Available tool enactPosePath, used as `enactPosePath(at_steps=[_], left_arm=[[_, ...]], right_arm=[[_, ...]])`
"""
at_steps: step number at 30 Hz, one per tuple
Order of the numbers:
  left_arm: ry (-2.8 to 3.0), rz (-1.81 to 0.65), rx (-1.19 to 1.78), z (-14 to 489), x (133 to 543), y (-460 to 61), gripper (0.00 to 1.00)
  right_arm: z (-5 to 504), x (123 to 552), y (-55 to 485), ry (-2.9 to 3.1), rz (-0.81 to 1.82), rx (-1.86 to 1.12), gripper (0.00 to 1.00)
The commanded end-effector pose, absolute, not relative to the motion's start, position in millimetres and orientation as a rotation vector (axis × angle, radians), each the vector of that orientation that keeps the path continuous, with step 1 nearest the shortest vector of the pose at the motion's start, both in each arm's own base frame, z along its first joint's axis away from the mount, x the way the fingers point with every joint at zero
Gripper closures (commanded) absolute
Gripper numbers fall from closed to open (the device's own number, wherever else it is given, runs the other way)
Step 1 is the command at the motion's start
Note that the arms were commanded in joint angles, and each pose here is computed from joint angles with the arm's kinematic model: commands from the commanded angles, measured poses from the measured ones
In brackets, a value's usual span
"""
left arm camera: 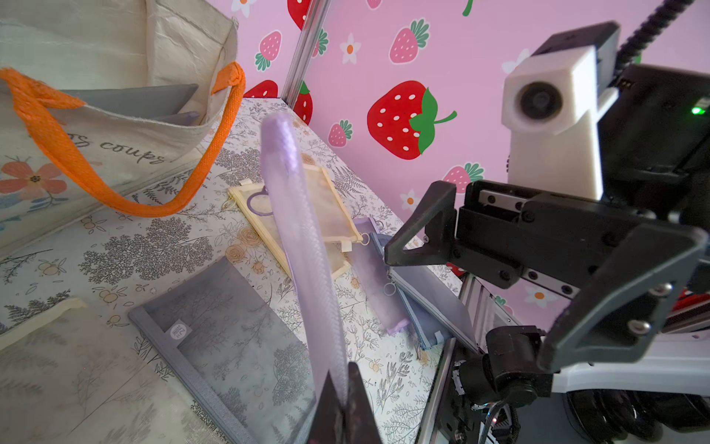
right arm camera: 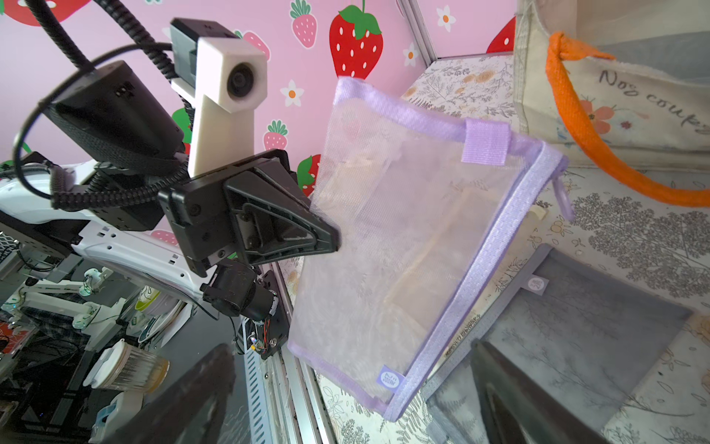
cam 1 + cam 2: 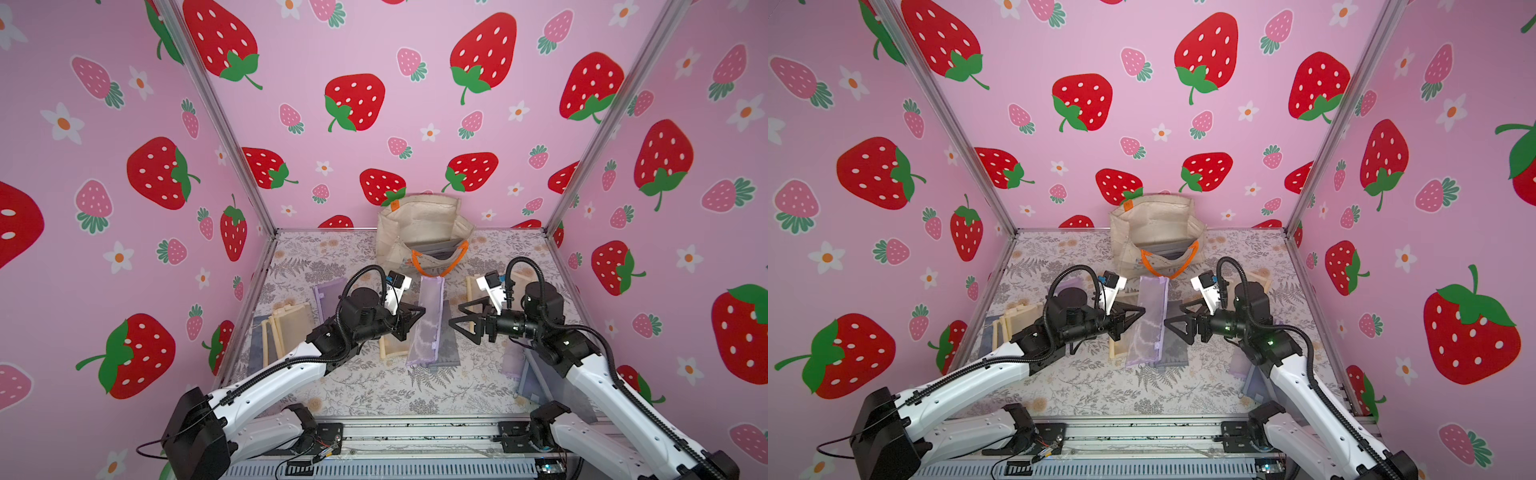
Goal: Put the pencil pouch into the canvas bag
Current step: Pick up the pencil pouch.
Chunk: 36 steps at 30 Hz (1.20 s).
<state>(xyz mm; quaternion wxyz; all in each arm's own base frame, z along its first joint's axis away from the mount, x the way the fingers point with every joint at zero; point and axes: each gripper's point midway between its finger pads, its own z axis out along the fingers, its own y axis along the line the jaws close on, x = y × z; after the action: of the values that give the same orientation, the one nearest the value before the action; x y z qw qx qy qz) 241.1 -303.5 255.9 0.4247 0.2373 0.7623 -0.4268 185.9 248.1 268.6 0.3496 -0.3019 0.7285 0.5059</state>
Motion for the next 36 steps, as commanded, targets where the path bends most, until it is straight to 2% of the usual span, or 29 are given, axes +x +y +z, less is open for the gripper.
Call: enactPosePath(at_steps=[1,16,28,36], left_arm=[[1.822,-1.086,0.607,277.0,242.1,-305.1,1.00],[1.729,-1.115,0.629,296.1,235.6,-304.2,1.00],[1.483,-1.225,0.723,338.1,196.2,-293.2,1.00],[1.416,-1.269,0.753,350.5,182.8,-290.3,1.00]], right_arm=[[295.5,182.0,253.7,1.784,1.346,-0.820,0.04],[285.2,186.2,253.7,1.802,1.312,-0.814,0.05],[282.9,189.1,261.6,1.769,1.343,-0.868,0.04],[293.0,179.8,276.4,1.652,1.433,-0.982,0.09]])
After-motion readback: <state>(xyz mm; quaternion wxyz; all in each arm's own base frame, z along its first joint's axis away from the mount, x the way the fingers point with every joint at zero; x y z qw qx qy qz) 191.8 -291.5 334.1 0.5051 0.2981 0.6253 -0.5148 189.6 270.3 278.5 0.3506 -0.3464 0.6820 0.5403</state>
